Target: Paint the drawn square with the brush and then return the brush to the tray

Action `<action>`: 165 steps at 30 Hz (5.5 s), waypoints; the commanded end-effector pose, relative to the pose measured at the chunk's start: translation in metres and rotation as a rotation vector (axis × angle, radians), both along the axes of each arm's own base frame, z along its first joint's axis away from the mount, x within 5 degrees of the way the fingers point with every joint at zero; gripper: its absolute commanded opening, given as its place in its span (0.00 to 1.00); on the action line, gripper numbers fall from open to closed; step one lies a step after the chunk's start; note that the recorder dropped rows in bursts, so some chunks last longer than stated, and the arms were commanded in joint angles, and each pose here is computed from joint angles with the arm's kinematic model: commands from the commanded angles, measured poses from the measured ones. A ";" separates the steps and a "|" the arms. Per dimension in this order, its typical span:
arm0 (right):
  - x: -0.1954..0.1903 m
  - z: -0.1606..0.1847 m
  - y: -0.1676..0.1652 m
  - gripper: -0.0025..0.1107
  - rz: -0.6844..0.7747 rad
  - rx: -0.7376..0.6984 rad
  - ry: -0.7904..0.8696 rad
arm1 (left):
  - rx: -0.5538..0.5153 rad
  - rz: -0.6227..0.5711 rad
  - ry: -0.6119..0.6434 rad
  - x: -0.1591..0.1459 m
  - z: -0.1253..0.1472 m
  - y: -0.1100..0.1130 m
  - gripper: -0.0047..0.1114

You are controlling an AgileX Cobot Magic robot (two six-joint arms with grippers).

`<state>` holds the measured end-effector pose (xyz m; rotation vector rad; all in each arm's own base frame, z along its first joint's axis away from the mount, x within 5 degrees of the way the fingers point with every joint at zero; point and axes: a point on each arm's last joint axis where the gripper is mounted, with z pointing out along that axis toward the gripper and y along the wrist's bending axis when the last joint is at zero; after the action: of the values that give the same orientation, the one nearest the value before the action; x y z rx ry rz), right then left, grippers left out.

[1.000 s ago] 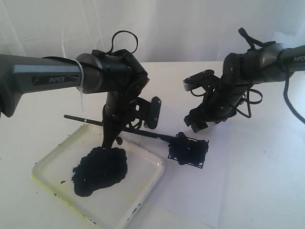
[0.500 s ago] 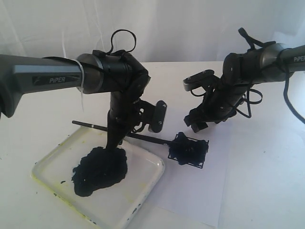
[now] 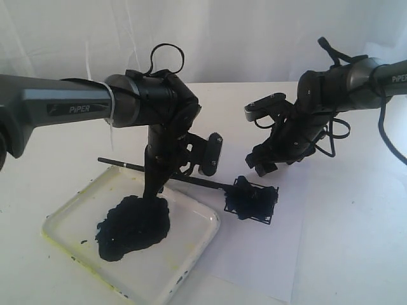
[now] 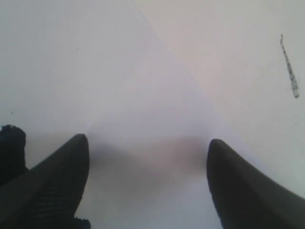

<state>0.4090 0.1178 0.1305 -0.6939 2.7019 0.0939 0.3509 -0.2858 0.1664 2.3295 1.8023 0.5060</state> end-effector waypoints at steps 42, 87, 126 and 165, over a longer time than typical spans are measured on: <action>0.007 0.001 0.001 0.60 0.005 0.005 -0.084 | 0.253 0.022 0.174 -0.046 0.076 0.053 0.04; 0.008 0.021 0.001 0.74 0.005 0.018 -0.140 | 0.282 0.234 0.154 -0.059 0.011 0.167 0.24; -0.035 0.082 -0.065 0.02 -0.312 0.007 0.213 | -0.443 1.526 0.275 -0.014 0.054 0.228 0.04; -0.300 0.272 -0.106 0.02 -0.340 0.155 -0.424 | -0.842 1.496 -0.229 -0.240 0.199 0.284 0.04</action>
<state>0.1441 0.0157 0.3907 -0.1753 2.4452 0.0678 0.1382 -0.0029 0.3629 0.1962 2.6219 0.0432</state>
